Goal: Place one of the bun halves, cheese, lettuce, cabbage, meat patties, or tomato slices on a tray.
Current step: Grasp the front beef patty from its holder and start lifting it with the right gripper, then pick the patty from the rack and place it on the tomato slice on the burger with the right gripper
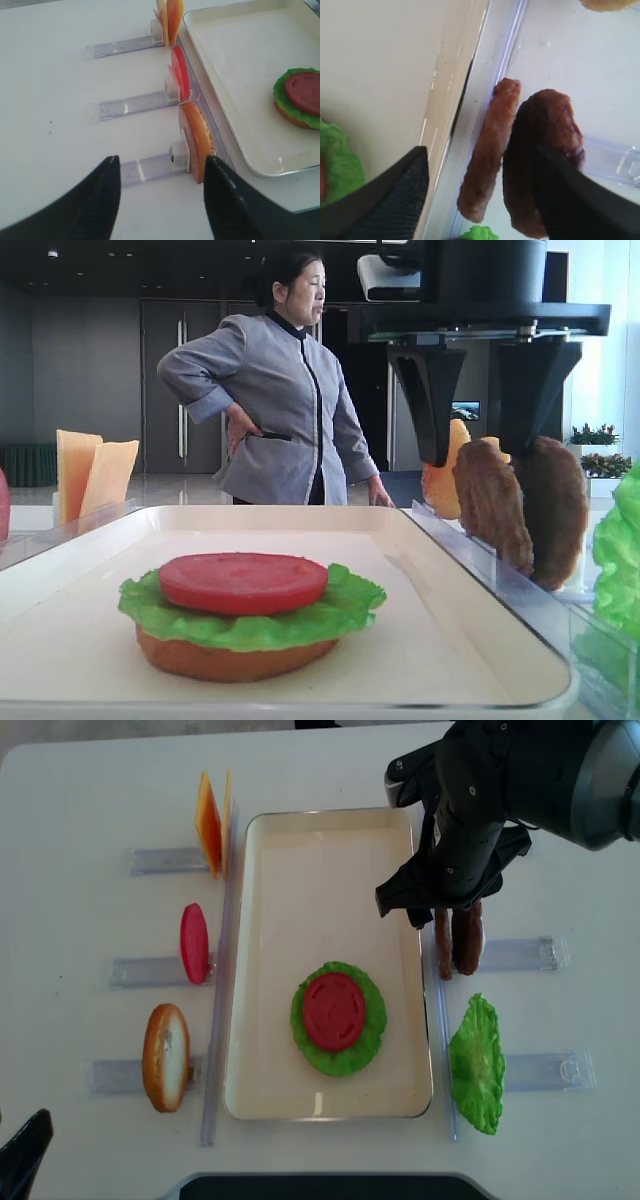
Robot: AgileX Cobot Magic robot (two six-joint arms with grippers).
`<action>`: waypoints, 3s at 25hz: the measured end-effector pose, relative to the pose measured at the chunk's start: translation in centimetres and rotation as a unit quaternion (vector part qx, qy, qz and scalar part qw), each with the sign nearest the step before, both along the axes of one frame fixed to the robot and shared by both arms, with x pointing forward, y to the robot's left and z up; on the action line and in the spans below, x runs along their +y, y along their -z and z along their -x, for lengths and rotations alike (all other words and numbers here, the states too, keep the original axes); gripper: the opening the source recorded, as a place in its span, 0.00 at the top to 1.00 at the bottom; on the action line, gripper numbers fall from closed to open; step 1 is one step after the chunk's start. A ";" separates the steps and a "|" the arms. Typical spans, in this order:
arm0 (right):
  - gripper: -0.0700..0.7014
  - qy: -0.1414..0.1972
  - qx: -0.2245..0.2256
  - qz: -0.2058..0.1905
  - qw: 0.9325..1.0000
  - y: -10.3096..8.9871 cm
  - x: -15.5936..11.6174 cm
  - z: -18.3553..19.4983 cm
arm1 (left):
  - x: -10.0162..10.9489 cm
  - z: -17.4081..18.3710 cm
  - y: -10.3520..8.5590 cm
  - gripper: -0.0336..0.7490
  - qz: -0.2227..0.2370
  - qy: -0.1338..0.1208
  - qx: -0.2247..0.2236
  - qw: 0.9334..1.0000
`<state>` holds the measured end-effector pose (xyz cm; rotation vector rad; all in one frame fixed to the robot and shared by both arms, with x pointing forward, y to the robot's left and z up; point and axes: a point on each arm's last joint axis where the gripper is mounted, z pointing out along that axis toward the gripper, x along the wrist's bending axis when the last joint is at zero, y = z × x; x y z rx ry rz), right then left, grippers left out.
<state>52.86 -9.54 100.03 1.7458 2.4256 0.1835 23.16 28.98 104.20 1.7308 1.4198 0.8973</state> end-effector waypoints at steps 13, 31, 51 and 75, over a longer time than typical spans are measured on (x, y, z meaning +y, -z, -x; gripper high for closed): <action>0.46 -0.001 0.013 0.010 1.000 1.1 0.2 -0.3 | 0.0 0.0 0.0 0.44 0.000 0.000 0.000 1.000; 0.49 0.004 0.017 0.002 1.000 0.2 0.5 -0.4 | 0.0 0.0 0.0 0.44 0.000 0.000 0.000 1.000; 0.75 -0.011 0.029 0.012 0.999 0.0 0.4 -0.3 | 0.0 0.0 0.0 0.44 0.000 0.000 0.000 1.000; 0.75 -0.044 -0.052 -0.043 0.997 -8.4 3.5 -1.3 | 0.0 0.0 0.0 0.44 0.000 0.000 0.000 1.000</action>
